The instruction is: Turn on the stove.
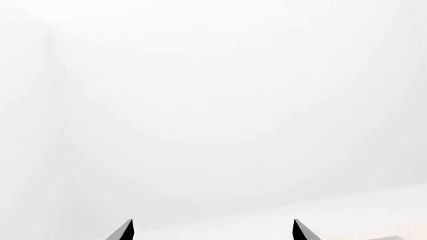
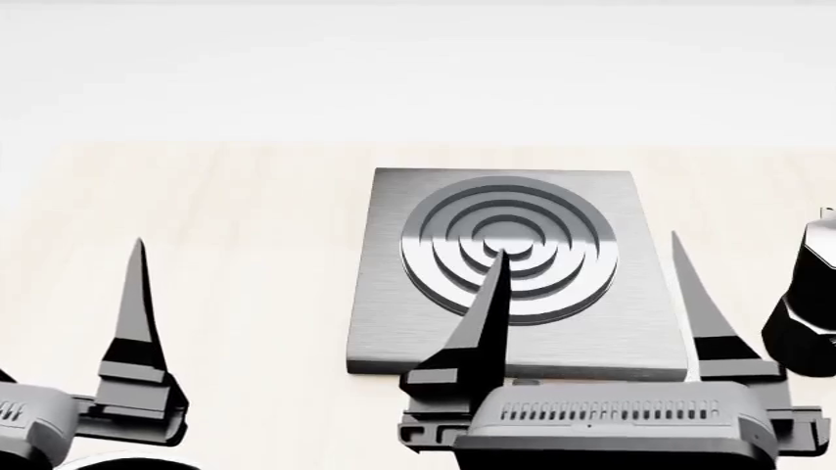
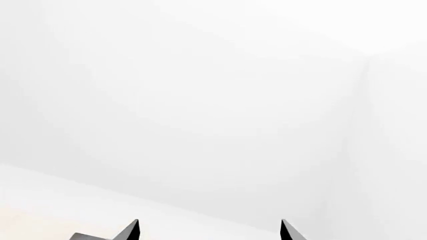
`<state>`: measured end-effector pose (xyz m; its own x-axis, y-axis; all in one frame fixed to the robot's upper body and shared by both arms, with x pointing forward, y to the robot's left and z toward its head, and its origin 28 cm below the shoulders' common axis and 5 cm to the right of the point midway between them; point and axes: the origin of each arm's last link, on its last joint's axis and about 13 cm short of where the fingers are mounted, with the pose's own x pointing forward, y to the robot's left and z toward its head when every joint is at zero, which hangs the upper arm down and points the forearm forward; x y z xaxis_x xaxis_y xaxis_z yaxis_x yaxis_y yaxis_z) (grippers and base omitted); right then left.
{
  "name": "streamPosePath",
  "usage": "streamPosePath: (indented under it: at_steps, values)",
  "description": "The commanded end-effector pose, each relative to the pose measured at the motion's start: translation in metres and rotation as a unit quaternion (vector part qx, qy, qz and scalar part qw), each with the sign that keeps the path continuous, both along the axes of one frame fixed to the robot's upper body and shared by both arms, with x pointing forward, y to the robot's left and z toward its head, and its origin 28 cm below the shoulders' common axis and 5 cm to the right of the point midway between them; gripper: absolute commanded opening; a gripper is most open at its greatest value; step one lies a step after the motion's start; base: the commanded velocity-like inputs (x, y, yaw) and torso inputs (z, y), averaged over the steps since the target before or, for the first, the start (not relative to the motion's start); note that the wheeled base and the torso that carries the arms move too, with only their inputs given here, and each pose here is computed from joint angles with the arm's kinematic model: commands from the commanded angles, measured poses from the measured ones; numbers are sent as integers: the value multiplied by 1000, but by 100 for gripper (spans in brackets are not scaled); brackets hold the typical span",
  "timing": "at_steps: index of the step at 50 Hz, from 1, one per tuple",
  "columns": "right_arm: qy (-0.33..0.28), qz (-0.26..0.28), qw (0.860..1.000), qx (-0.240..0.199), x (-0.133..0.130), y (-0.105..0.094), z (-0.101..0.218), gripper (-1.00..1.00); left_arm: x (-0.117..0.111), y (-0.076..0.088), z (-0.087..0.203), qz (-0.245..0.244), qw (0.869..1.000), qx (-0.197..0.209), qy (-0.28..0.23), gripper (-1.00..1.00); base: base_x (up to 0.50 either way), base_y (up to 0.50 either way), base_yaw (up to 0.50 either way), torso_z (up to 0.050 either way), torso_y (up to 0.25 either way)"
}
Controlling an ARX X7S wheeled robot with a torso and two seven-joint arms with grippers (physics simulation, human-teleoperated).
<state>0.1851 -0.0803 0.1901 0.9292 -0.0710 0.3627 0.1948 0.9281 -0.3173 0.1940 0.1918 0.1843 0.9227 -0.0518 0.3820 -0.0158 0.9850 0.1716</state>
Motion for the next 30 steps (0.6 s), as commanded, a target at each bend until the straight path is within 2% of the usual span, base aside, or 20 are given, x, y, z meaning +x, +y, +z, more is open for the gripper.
streamPosePath:
  at_steps: [1, 30]
  values:
    - [-8, 0, 1000, -2, -3, 0, 3, 100, -4, 0, 5, -2, 1000, 1, -8, 100, 0, 0, 0, 0, 0]
    - [-30, -3, 1000, -8, -14, -3, 13, 100, -12, -1, 12, -9, 1000, 5, -28, 100, 0, 0, 0, 0, 0]
